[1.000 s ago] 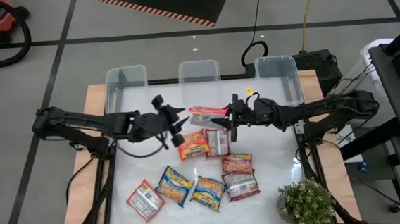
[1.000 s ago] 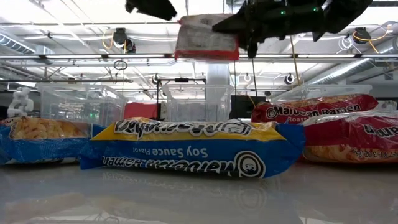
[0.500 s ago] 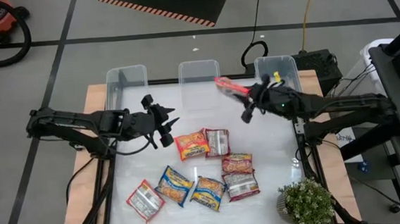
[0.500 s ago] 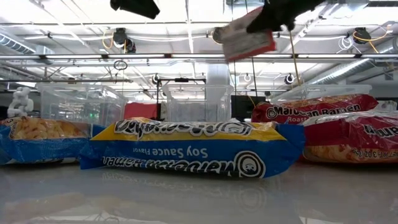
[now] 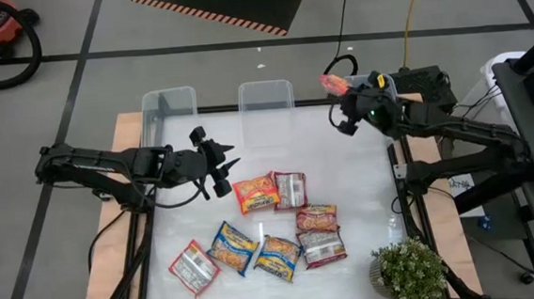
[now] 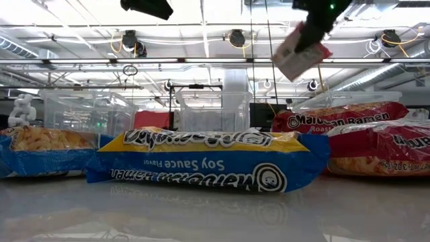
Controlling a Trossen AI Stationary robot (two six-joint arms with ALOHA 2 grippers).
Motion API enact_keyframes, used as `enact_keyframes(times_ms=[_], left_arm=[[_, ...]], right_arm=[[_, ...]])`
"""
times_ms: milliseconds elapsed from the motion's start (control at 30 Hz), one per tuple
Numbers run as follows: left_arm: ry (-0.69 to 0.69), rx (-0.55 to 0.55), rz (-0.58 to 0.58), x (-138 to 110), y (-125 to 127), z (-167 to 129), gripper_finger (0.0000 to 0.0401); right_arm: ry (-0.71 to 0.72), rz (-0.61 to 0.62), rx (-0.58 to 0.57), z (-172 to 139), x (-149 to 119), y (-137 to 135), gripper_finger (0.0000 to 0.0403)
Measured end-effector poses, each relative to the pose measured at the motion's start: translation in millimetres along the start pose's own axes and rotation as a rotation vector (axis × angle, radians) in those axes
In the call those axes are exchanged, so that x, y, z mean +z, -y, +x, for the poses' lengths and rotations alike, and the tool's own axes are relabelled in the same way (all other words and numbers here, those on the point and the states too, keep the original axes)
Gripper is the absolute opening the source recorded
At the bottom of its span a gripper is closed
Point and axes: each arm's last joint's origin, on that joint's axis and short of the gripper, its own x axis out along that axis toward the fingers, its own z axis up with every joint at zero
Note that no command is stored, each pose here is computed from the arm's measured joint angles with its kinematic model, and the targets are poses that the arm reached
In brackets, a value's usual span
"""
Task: Sort Maruchan noodles
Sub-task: Put the top left orange noodle pack into the right transparent bin
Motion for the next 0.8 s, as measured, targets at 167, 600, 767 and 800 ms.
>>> enact_keyframes(times_ms=[167, 600, 767, 800], left_arm=[[0.005, -0.010, -0.003, 1, 0, 0, 0.0170], [0.065, -0.042, 0.009, 7, 2, 0, 0.0170], [0.084, -0.044, -0.001, 9, 2, 0, 0.0170], [0.088, -0.044, -0.003, 10, 2, 0, 0.0170]], right_arm=[[-0.170, -0.080, -0.010, 13, -18, 7, 0.0118], [-0.385, -0.394, 0.040, 49, -63, -10, 0.0118], [-0.423, -0.427, 0.045, 58, -77, -15, 0.0120], [-0.427, -0.429, 0.045, 60, -79, -16, 0.0122]])
